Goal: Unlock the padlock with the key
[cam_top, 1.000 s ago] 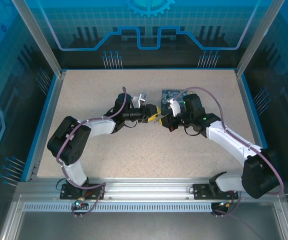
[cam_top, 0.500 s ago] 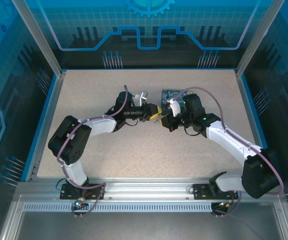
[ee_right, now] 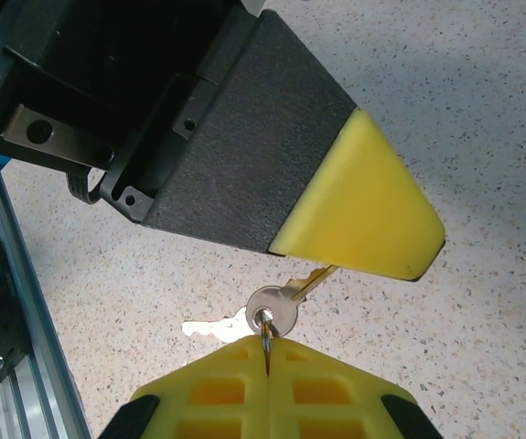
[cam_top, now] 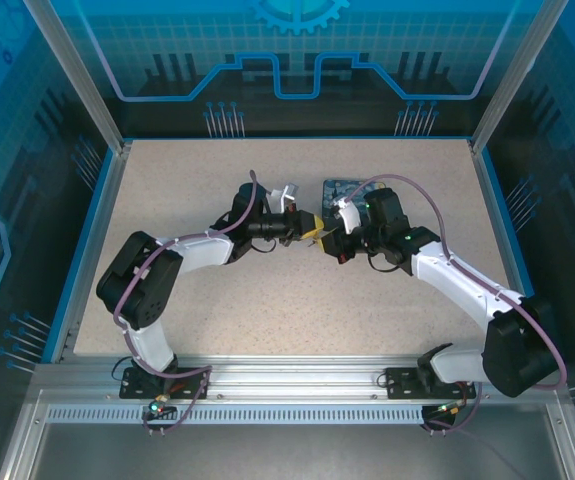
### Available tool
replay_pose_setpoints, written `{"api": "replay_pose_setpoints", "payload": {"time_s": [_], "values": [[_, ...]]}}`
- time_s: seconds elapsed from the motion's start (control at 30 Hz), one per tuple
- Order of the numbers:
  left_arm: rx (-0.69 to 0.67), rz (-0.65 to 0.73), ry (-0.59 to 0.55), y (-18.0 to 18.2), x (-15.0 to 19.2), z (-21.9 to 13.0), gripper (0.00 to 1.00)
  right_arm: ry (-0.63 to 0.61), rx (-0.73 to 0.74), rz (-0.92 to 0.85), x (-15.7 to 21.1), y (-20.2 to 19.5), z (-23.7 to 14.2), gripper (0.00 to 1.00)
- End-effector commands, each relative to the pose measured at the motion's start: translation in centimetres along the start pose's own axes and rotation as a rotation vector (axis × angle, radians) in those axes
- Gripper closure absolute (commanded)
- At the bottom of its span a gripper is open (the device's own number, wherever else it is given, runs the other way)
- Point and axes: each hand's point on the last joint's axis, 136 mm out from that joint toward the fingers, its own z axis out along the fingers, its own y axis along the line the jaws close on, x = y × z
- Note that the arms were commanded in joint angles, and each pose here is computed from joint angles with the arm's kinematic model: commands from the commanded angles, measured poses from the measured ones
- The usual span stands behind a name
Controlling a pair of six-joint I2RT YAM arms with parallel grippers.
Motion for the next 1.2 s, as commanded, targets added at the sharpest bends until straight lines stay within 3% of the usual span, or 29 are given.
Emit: {"api": "replay_pose_setpoints", "payload": {"time_s": [0.0, 0.07, 0.17, 0.27, 0.53, 0.8, 1.17], "values": [[-0.007, 0.029, -0.015, -0.6, -0.2, 0.0, 1.0, -0.012, 0.026, -0.013, -0.2, 0.0, -0.3, 1.0], [-0.028, 0.036, -0.059, -0.7, -0.7, -0.4, 1.0, -0.019, 0.056, 0.01, 0.0, -0.6, -0.6, 0.74], [-0.058, 0.047, -0.149, -0.8, -1.8, -1.3, 1.0, -0.054, 0.086, 0.107, 0.8, -1.8, -1.7, 0.47], [-0.073, 0.06, -0.245, -1.5, -3.0, -2.4, 1.0, -0.114, 0.083, 0.225, 0.7, -2.1, -2.6, 0.35], [-0.063, -0.032, -0.504, -1.8, -5.3, -4.6, 1.0, -0.296, -0.037, 0.52, -2.2, -1.9, -2.1, 0.33], [-0.058, -0.128, -0.705, -2.5, -5.2, -5.5, 1.0, -0.459, -0.143, 0.741, -5.5, -2.8, -1.3, 0.35], [-0.009, -0.223, -0.919, -2.9, -5.2, -6.8, 1.0, -0.547, -0.212, 0.856, -6.8, -3.2, 0.2, 0.41]]}}
